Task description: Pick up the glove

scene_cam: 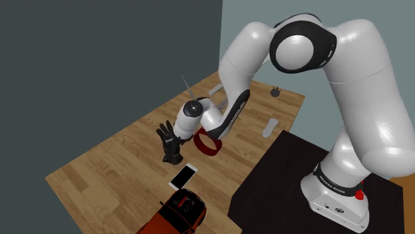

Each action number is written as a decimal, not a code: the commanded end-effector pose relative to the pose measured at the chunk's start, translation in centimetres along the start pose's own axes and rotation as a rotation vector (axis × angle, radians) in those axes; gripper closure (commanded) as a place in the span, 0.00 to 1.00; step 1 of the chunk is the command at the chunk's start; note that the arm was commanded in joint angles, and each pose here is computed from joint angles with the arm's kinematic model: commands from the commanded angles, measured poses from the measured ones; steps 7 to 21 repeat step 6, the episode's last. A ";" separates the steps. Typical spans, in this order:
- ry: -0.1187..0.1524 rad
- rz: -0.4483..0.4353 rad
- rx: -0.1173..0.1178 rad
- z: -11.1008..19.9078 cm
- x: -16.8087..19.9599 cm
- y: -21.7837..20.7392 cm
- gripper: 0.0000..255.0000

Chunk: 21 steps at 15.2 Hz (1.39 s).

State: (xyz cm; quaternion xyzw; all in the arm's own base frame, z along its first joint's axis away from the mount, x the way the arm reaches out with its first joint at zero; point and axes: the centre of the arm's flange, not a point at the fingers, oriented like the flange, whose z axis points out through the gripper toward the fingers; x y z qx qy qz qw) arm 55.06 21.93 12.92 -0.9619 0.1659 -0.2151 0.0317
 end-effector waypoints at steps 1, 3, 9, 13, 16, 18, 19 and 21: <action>0.001 0.000 0.000 -1.1 0.5 -0.2 1.00; 0.001 0.000 0.000 -2.0 1.0 -0.3 1.00; 0.001 0.000 0.000 -2.6 1.2 -0.4 1.00; 0.001 0.000 0.000 -2.6 1.2 -0.4 1.00; 0.001 0.000 0.000 -2.6 1.2 -0.4 1.00; 0.001 0.000 0.000 -2.6 1.2 -0.4 1.00; 0.001 0.000 0.000 -2.6 1.2 -0.4 1.00; 0.001 0.000 0.000 -2.6 1.2 -0.4 1.00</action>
